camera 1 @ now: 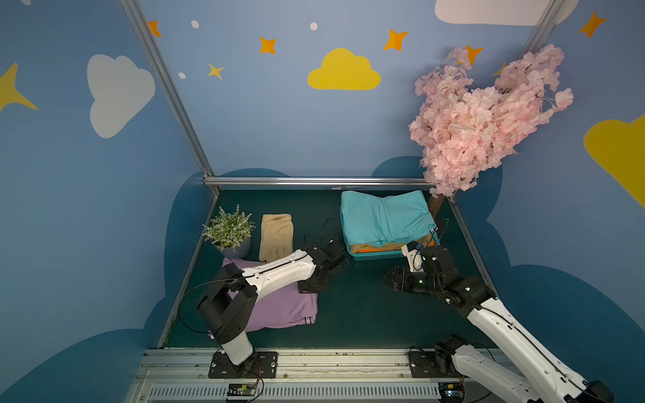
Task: Put the folded long pants in the basket
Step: Move the long pant to the center of the board, then pick up the long pant at the center of the board, then place the long pant in the basket.
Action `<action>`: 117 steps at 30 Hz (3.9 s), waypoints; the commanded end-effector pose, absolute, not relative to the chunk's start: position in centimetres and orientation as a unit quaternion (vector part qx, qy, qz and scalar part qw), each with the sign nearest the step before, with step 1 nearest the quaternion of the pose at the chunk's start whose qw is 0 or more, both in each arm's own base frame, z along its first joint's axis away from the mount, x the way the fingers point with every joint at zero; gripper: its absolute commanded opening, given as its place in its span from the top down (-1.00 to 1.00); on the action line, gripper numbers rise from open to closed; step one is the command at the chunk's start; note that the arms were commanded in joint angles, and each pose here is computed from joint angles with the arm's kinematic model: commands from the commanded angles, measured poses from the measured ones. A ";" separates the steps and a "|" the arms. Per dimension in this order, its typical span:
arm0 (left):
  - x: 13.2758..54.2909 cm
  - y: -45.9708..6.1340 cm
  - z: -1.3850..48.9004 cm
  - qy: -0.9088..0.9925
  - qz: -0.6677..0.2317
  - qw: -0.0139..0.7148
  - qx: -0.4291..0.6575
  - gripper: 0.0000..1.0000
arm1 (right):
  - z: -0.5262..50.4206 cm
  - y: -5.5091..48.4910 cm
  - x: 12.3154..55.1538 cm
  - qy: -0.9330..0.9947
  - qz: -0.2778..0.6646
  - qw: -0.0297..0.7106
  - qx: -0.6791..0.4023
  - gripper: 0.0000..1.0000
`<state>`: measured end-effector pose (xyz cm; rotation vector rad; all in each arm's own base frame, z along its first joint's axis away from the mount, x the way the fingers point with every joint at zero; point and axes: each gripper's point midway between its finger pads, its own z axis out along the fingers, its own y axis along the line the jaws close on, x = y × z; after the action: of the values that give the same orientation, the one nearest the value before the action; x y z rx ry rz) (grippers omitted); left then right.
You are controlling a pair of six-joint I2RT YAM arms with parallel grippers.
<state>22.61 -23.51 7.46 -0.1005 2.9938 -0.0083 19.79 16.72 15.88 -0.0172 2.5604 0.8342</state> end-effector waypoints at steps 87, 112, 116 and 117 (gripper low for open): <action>21.0 -15.1 0.1 0.949 -0.274 0.036 -0.152 0.46 | 5.1 16.2 19.5 0.919 0.391 -0.009 0.048 1.00; 18.0 -12.9 24.2 0.918 -0.322 0.173 -0.154 0.95 | 24.6 20.0 18.7 0.877 0.458 0.123 -0.076 1.00; 22.6 -15.6 29.0 0.900 -0.367 0.198 -0.127 0.95 | 29.5 17.9 23.9 0.861 0.466 0.200 -0.044 1.00; 23.8 -16.5 29.8 0.899 -0.372 0.200 -0.118 0.95 | 30.3 17.5 25.1 0.857 0.471 0.205 -0.035 1.00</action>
<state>21.17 -14.35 27.64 -0.4000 2.5492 -0.9513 22.39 18.68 28.69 -0.1694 2.4264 1.3197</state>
